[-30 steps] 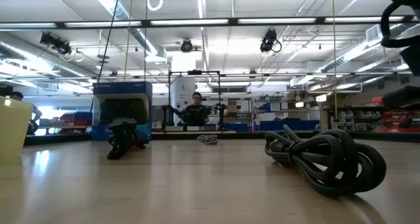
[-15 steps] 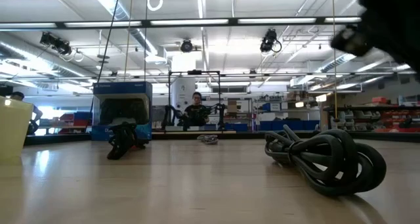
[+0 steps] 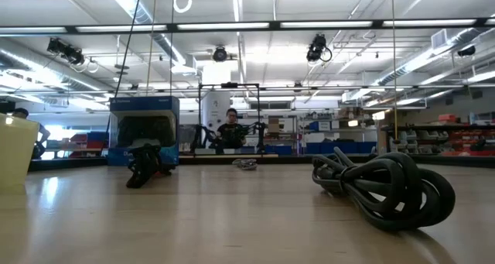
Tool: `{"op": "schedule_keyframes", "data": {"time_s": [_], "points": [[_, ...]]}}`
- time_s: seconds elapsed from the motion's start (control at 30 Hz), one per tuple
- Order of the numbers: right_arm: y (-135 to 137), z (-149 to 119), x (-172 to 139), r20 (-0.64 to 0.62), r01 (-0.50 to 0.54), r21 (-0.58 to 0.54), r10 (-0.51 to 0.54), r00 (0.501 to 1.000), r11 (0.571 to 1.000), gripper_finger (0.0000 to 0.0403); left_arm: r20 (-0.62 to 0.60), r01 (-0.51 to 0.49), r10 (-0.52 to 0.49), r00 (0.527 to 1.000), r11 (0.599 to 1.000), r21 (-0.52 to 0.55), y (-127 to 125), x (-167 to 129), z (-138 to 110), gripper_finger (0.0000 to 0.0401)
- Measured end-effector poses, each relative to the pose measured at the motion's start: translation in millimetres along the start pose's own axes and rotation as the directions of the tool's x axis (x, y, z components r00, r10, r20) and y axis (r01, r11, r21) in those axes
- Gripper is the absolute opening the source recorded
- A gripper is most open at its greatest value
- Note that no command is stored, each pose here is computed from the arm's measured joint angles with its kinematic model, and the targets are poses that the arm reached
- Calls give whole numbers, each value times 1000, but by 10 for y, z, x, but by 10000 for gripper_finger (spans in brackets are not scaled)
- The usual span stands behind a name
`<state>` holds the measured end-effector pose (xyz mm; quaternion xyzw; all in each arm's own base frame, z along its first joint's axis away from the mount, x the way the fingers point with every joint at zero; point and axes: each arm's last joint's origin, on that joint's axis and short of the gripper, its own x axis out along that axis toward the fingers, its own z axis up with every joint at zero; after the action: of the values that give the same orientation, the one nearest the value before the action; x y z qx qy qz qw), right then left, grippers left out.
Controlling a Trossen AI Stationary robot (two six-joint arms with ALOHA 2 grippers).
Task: Pick and place USB-C Cables
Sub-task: Put the right black charger cable into the yellow bin
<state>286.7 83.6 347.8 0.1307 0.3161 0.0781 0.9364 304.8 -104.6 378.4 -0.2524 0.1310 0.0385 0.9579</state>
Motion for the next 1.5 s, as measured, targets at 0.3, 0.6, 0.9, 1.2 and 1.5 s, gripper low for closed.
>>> {"op": "schedule_keyframes", "data": {"time_s": [0.3,0.6,0.9,1.2,1.5], "points": [[-41,243,-125,108,-5,18,3,994,1000,29,66,35,-44,997,990,139,-44,-3,67,185],[-17,279,-146,136,-13,17,11,991,1000,29,72,-21,11,997,990,142,34,22,92,185],[-19,281,-146,140,-8,22,5,990,1000,29,82,-49,38,996,989,136,89,40,123,185],[-6,305,-149,165,-26,47,18,986,999,40,115,-103,90,989,988,112,106,36,136,121],[5,306,-149,160,-55,46,47,986,997,55,114,-94,91,989,995,24,109,36,136,14]]}}
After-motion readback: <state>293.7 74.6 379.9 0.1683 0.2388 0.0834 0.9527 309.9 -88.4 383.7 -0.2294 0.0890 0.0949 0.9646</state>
